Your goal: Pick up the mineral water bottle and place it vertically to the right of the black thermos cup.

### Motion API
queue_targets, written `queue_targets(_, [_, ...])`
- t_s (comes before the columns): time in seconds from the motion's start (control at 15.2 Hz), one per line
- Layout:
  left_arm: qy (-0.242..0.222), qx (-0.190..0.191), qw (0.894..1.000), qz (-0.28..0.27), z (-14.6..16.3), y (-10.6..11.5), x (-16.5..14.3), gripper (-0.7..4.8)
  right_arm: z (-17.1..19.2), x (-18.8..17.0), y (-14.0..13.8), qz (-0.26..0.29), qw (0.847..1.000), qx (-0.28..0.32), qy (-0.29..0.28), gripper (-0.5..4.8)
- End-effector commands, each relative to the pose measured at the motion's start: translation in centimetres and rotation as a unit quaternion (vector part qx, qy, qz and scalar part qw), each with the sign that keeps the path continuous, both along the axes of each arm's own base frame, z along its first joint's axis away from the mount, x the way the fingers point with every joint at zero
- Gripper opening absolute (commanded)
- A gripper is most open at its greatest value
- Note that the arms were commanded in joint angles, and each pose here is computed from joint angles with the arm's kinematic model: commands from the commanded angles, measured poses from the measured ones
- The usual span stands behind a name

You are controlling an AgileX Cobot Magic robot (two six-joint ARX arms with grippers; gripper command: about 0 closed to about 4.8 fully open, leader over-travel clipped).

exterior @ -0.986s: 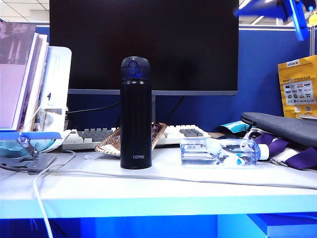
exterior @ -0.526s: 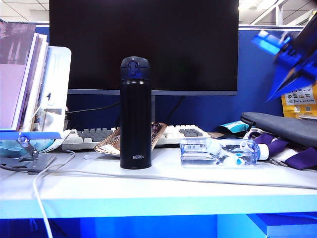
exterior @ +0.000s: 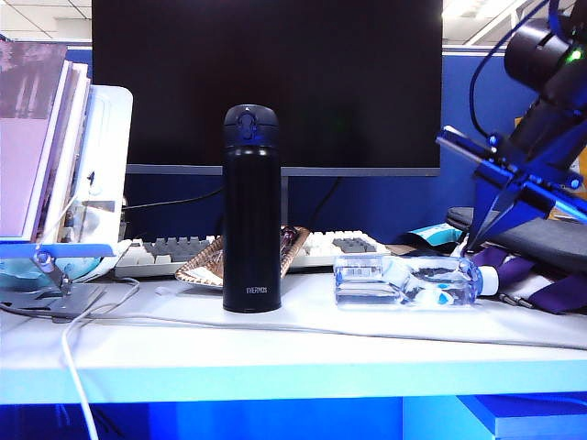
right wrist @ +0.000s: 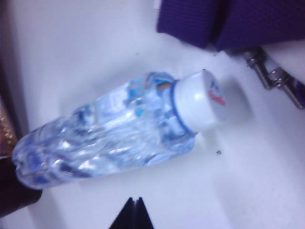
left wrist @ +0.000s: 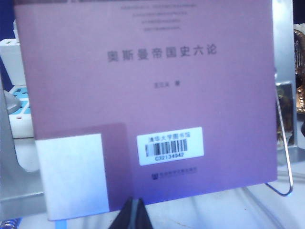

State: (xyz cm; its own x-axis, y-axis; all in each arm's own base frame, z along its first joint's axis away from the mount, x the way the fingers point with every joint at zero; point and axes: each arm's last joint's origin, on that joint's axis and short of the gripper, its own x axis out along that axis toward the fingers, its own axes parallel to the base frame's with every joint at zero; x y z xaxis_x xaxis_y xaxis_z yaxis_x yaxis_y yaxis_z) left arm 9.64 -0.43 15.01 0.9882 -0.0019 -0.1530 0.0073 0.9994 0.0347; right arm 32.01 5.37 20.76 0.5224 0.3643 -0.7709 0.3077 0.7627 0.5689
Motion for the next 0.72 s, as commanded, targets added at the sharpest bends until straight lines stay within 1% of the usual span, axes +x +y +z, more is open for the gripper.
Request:
queue_targets(0.07, [0.005,0.001,1.0,0.002,-0.1,0.0,0.0,-0.05,-0.3,0.6,0.1,-0.009,1.0,0.005,0.001,-0.05])
queue_targets(0.26, [0.005,0.001,1.0,0.002,-0.1,0.0,0.0,-0.05,-1.3,1.0,0.0,-0.021,1.0,-0.015,0.013,-0.05])
queue_targets(0.39, [0.005,0.001,1.0,0.003,-0.1,0.0,0.0,-0.05,-2.0,1.8,0.1,-0.023,0.999,-0.018,0.013,-0.05])
queue_targets(0.72, [0.005,0.001,1.0,0.003,-0.1,0.0,0.0,-0.05,-2.8,6.1,0.8,-0.019,1.0,-0.012,0.005,-0.05])
